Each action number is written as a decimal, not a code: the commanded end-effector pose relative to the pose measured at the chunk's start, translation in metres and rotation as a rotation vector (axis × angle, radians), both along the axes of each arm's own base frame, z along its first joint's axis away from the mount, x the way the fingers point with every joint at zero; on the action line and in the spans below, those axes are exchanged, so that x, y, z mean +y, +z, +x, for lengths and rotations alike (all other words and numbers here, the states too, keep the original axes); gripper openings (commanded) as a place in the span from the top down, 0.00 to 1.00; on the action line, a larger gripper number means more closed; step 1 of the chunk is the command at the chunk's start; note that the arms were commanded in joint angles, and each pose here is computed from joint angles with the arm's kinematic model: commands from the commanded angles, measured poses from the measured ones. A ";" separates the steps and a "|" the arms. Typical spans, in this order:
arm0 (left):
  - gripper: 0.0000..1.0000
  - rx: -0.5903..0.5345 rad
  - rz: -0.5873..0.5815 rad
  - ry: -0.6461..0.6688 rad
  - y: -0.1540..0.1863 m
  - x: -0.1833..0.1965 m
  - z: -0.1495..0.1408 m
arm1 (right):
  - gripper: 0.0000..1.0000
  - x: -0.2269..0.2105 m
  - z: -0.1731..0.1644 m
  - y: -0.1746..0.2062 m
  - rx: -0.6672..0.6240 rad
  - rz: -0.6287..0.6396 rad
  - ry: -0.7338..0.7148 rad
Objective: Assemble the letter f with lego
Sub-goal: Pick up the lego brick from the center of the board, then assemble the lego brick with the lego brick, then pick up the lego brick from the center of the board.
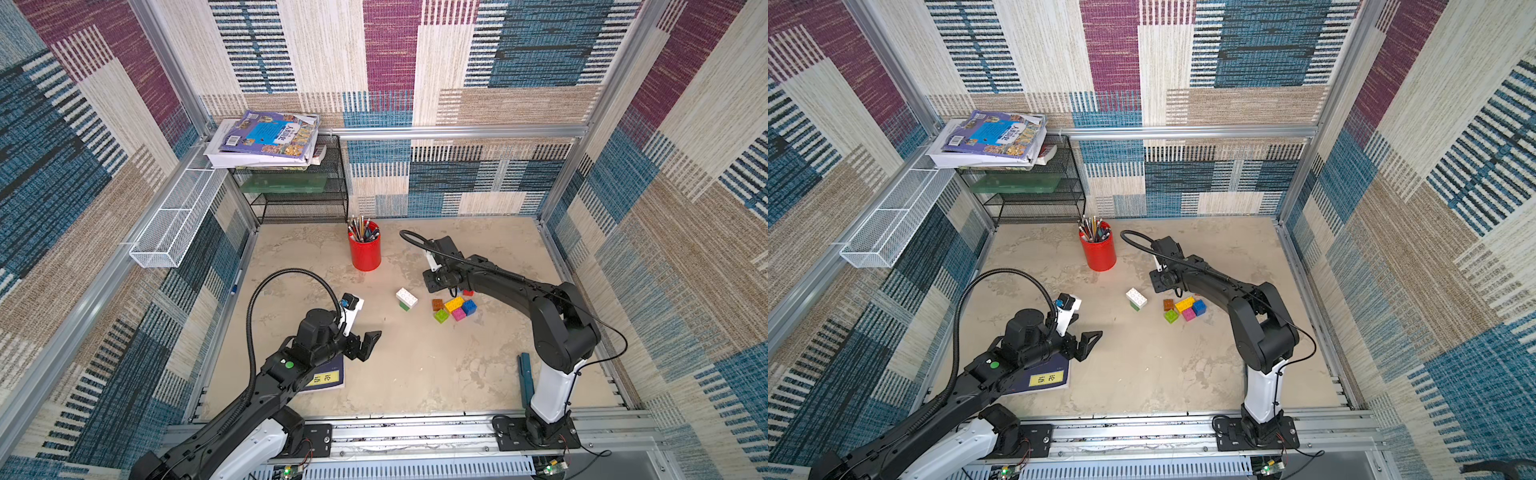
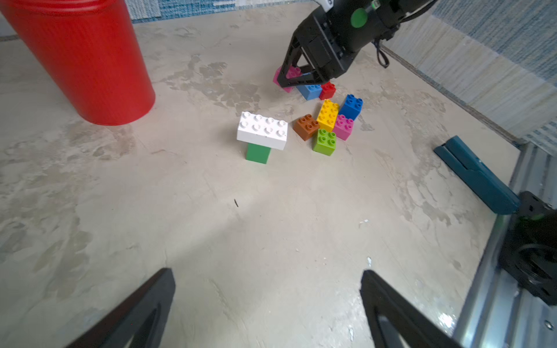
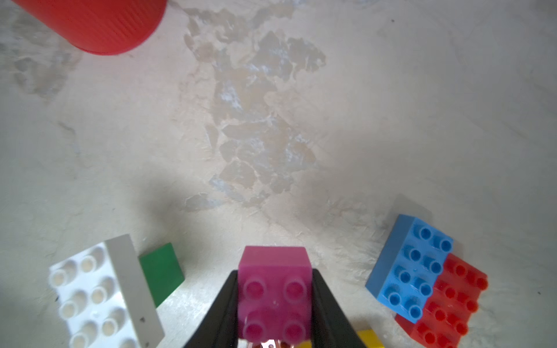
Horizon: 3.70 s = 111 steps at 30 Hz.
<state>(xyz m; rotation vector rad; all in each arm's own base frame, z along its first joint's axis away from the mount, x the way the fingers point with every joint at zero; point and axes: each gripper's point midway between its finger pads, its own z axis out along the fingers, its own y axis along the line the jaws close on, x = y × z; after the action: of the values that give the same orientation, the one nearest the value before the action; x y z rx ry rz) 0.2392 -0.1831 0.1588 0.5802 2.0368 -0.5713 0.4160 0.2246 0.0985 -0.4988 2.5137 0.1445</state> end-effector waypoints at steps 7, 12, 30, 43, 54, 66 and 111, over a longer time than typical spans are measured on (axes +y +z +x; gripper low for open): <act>0.01 -0.082 0.031 0.162 0.004 0.034 0.003 | 0.67 0.037 -0.022 0.030 0.002 0.026 0.208; 0.01 -0.084 0.029 0.174 -0.002 0.038 -0.001 | 0.68 0.053 -0.034 0.033 0.013 0.018 0.288; 0.01 -0.029 0.048 0.154 -0.012 0.031 0.002 | 0.63 0.079 -0.049 0.007 0.068 -0.037 0.404; 0.01 -0.021 0.052 0.155 -0.013 0.031 0.002 | 0.63 0.079 -0.050 0.000 0.080 -0.058 0.410; 0.01 -0.020 0.051 0.154 -0.014 0.031 0.002 | 0.63 0.078 -0.050 -0.007 0.091 -0.074 0.411; 0.01 -0.017 0.051 0.155 -0.013 0.031 0.002 | 0.64 0.070 -0.063 -0.036 0.194 -0.122 0.420; 0.01 0.002 0.000 -0.037 -0.009 0.002 -0.015 | 0.37 0.009 -0.041 0.019 0.025 -0.004 0.098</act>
<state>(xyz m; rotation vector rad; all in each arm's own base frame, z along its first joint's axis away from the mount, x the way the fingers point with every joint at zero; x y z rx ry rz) 0.2255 -0.1755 0.1432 0.5851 2.0609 -0.5692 0.3680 0.2415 0.1166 -0.7255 2.5249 0.2083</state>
